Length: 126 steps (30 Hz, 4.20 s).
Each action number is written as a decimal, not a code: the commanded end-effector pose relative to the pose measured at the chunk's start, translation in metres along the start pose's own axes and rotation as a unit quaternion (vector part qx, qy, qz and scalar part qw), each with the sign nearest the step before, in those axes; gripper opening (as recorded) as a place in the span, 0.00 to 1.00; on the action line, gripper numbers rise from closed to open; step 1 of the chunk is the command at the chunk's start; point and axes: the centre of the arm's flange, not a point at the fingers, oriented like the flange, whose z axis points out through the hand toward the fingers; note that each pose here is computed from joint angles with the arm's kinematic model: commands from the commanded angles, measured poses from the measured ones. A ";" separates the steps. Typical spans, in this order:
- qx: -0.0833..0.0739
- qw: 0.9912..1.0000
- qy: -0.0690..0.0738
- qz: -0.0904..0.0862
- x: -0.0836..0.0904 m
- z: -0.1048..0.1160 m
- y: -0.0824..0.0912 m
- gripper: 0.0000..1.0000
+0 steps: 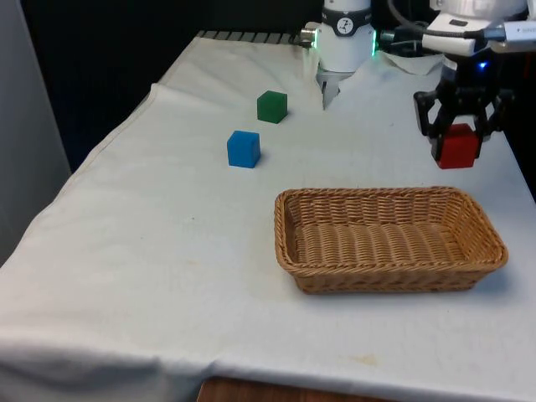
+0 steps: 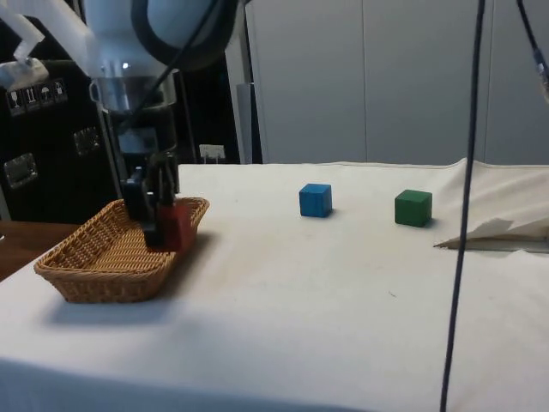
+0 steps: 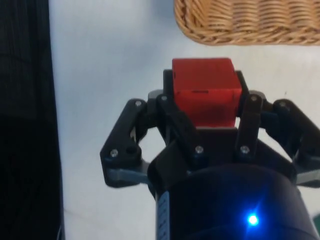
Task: Pick up exactly two blocks and place them into the basket.
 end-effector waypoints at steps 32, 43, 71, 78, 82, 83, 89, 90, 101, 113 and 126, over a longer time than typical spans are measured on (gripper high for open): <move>-0.017 1.000 0.009 -0.002 0.093 0.036 0.053 0.01; -0.023 1.000 0.010 -0.004 0.104 0.057 0.055 0.01; -0.030 1.000 0.005 0.000 0.097 0.039 0.066 1.00; -0.033 0.999 0.001 0.001 0.080 0.016 0.074 1.00; -0.037 0.999 -0.002 0.002 0.070 0.007 0.079 1.00; -0.038 0.999 -0.003 0.002 0.068 0.006 0.080 1.00; -0.042 0.999 -0.007 0.003 0.053 -0.003 0.088 1.00; -0.043 0.999 -0.007 0.003 0.051 -0.005 0.089 1.00; -0.049 0.999 -0.017 0.006 0.026 -0.013 0.110 1.00; -0.056 0.998 -0.032 0.010 0.009 -0.012 0.144 1.00; -0.048 0.998 -0.025 0.011 -0.017 -0.009 0.182 1.00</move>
